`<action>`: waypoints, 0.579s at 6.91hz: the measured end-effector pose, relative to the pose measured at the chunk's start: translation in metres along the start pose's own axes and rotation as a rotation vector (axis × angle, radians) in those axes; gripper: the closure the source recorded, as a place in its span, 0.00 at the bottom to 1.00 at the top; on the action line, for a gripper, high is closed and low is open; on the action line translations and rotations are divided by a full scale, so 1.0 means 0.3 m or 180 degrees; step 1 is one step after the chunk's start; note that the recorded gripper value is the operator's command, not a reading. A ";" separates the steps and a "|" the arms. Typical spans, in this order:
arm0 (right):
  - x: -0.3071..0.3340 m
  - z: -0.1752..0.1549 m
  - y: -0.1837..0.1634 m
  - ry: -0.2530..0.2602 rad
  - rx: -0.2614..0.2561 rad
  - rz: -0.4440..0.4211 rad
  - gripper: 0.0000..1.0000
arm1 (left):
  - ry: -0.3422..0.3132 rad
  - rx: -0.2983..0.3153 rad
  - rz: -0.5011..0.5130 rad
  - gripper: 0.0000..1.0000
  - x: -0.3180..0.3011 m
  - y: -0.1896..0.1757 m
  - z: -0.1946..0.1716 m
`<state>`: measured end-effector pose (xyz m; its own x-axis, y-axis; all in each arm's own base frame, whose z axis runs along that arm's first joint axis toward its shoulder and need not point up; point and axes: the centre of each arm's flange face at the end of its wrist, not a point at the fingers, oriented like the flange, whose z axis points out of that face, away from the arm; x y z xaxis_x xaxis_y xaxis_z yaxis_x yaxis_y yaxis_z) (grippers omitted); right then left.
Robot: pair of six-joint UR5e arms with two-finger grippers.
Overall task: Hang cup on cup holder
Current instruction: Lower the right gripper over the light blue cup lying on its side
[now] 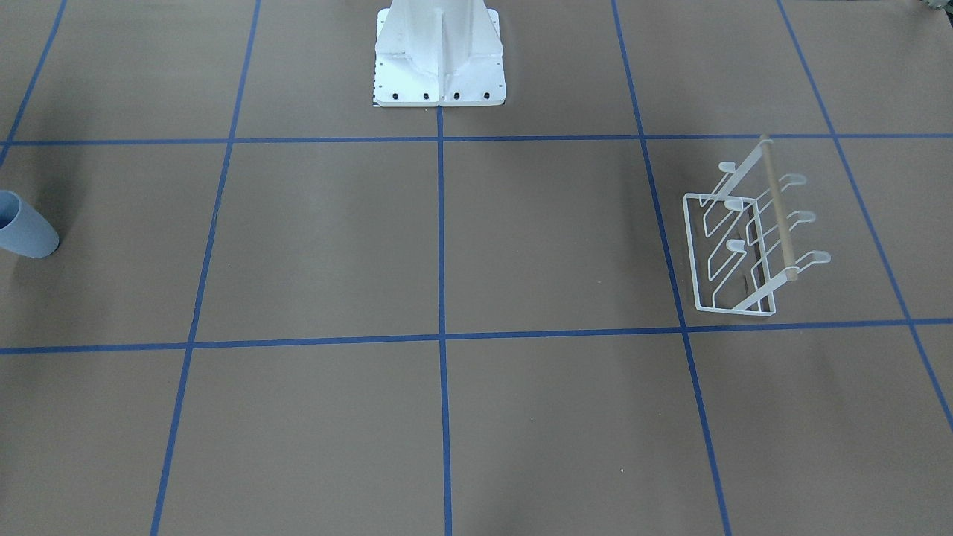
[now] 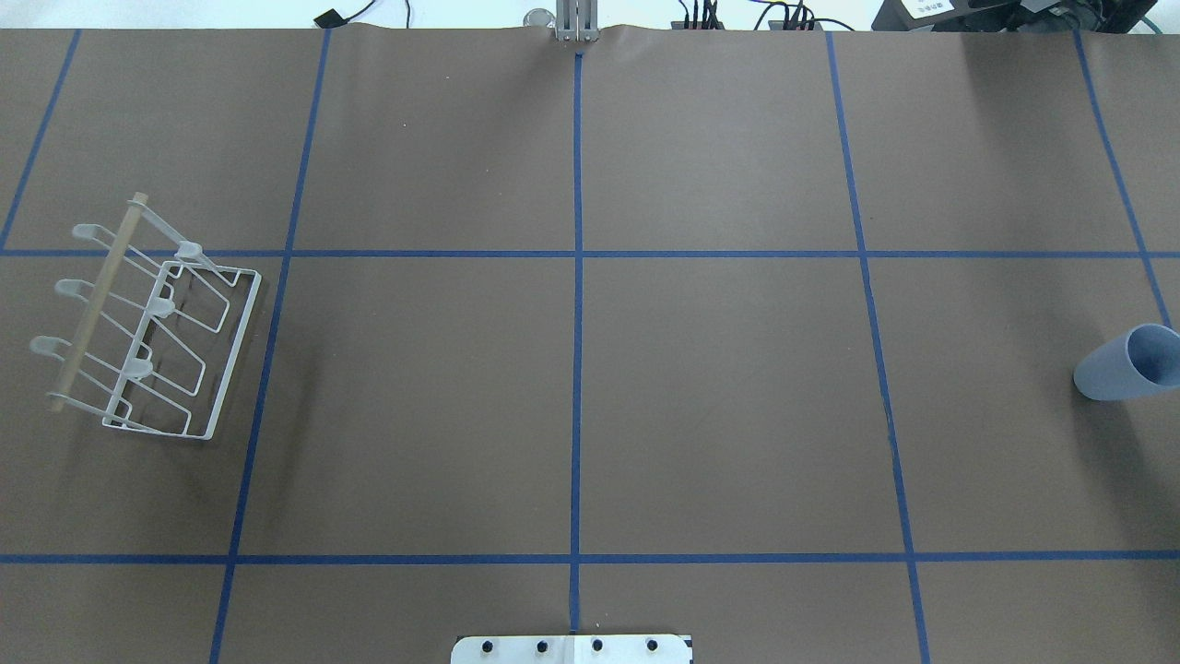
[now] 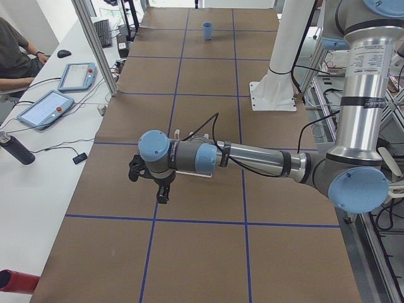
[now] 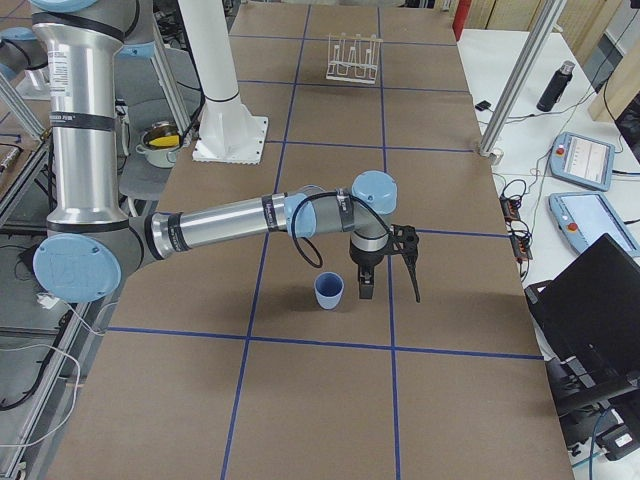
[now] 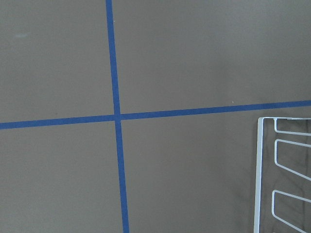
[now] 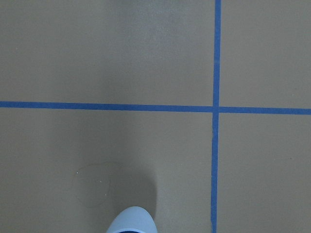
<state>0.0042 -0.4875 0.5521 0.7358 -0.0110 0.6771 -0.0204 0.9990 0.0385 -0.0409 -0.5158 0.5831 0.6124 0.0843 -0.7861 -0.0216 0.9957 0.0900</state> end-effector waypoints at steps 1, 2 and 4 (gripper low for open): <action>0.000 0.001 0.000 -0.0003 -0.0001 0.0004 0.00 | 0.0000 0.0006 0.0008 0.02 0.004 -0.003 -0.003; 0.000 0.001 0.000 -0.0004 -0.0001 0.0005 0.00 | 0.0000 0.0021 0.0030 0.02 0.014 -0.008 -0.010; 0.000 0.001 0.000 -0.0007 -0.0003 0.0006 0.00 | 0.0001 0.0087 0.0121 0.02 0.022 -0.012 -0.014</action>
<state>0.0040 -0.4874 0.5524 0.7342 -0.0092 0.6788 -0.0213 0.9991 0.0365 -0.0402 -0.5187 0.5751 0.6112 0.1220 -0.7820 -0.0233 0.9904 0.1363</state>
